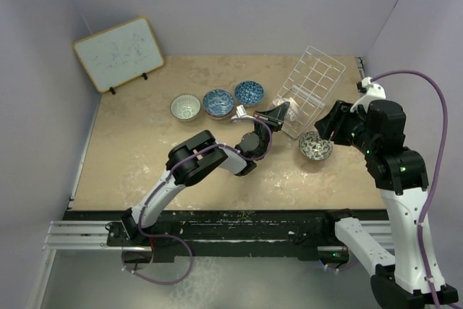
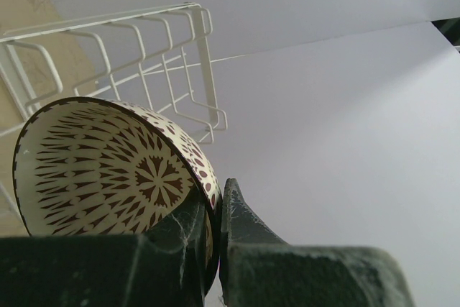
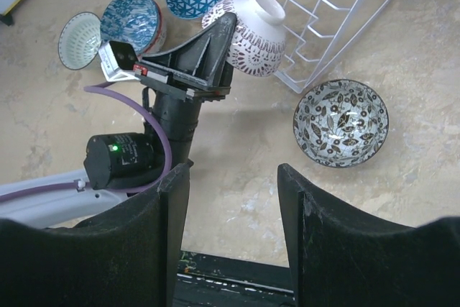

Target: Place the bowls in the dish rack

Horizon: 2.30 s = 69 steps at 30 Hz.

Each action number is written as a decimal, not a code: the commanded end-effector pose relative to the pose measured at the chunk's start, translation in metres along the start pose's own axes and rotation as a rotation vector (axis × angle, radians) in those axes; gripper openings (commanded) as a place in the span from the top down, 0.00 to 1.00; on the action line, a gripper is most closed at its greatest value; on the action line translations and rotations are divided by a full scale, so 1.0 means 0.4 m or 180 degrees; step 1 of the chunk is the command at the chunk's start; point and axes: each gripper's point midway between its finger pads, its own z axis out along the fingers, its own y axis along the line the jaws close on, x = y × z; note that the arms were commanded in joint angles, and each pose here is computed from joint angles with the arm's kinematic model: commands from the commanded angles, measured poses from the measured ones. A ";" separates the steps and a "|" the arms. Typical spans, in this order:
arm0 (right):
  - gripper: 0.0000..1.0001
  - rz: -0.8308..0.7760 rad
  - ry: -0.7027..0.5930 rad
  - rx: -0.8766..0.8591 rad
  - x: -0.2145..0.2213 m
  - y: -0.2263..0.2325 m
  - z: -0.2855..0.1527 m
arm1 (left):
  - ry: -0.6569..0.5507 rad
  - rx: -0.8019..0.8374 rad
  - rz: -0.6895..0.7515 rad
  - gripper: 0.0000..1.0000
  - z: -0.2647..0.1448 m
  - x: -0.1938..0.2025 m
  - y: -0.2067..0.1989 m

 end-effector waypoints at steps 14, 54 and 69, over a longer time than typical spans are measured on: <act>0.45 -0.0024 -0.0001 -0.0088 0.009 0.009 0.015 | -0.0281 0.0405 -0.0684 1.00 0.021 -0.027 -0.051; 0.45 -0.0082 0.0106 -0.0393 0.038 0.043 0.016 | -0.0245 0.0034 -0.0874 0.58 -0.015 -0.032 0.082; 0.45 -0.0076 0.0094 -0.0368 0.036 0.040 0.015 | 0.0049 -0.0168 -0.0703 0.01 -0.051 -0.024 0.087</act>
